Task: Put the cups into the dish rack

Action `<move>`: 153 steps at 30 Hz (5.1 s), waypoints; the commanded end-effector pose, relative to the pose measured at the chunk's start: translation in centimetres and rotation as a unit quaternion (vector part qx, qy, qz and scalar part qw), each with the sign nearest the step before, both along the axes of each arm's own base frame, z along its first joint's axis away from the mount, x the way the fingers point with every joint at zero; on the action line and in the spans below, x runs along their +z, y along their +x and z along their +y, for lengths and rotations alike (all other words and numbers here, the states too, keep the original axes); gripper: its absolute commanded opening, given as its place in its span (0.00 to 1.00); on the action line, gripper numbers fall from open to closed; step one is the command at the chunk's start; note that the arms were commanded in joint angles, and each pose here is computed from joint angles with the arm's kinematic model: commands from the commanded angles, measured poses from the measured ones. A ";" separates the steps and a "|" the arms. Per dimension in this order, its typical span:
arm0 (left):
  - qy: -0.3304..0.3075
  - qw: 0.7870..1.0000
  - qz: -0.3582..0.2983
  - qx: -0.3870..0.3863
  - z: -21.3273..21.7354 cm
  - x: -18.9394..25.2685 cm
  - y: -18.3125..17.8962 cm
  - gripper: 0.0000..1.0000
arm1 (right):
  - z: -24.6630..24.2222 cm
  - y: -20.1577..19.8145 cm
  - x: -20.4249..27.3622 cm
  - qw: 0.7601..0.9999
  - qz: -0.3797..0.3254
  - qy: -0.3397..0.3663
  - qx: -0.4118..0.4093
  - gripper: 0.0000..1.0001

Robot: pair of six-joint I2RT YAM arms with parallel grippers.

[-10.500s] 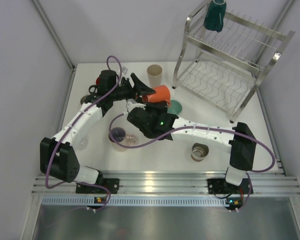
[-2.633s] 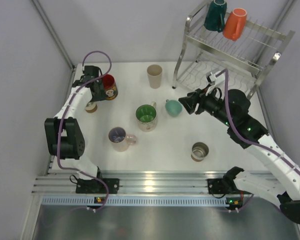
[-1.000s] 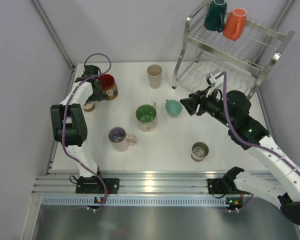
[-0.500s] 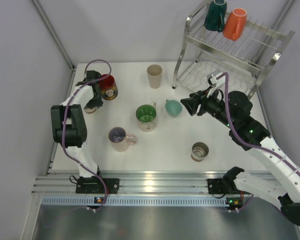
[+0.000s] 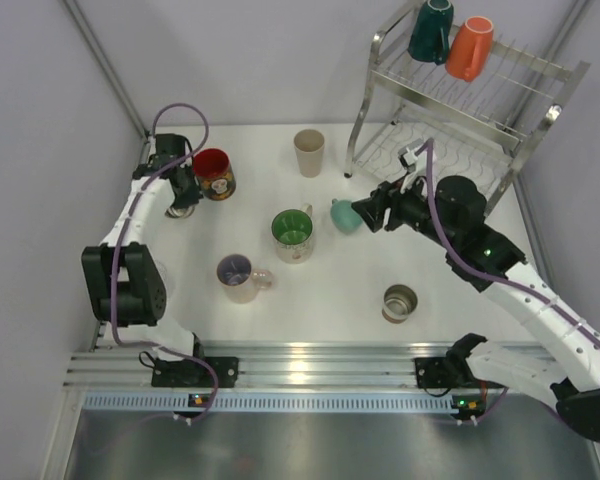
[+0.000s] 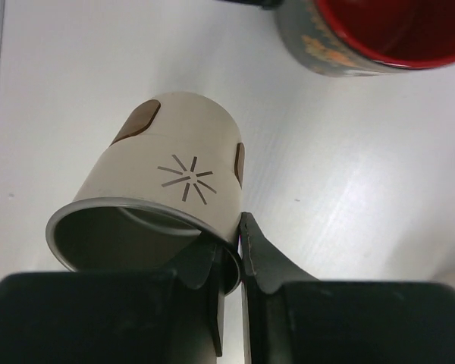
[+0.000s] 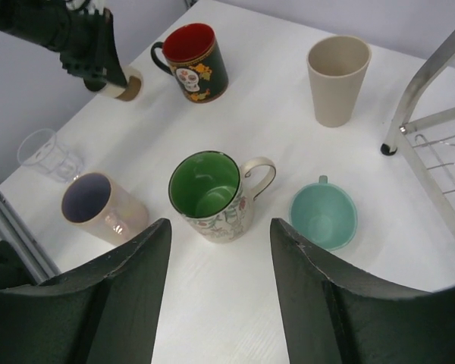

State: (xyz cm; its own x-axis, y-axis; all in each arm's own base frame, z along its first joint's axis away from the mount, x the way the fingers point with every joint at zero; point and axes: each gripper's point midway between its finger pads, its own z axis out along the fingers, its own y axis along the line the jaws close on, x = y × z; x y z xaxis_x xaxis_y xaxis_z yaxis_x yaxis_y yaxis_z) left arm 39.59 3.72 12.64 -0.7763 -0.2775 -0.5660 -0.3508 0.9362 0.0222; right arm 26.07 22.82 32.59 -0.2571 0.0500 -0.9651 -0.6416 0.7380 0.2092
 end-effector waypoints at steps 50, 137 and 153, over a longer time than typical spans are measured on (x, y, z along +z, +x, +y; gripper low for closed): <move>-0.692 0.433 -0.376 -0.438 -30.4 34.2 -15.4 0.00 | 6.9 1.0 14.3 0.924 -0.060 0.343 0.161 0.46; -0.243 0.849 -0.330 -0.333 -22.5 20.5 -11.0 0.98 | -30.1 25.9 12.5 0.888 -0.021 -0.066 -0.454 0.28; -0.256 0.845 -0.327 -0.336 -22.8 20.7 -11.4 0.98 | -30.5 24.8 14.5 0.882 -0.040 -0.065 -0.466 0.79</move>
State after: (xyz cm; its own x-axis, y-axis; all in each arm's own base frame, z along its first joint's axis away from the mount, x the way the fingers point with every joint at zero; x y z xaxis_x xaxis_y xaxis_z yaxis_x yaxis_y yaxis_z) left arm 28.41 -18.87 31.24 -0.4634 -0.2129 -0.8602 0.4497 0.7800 -0.4353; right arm 52.11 -7.08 43.13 -0.1905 0.0989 -0.9767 0.2335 0.9709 0.0528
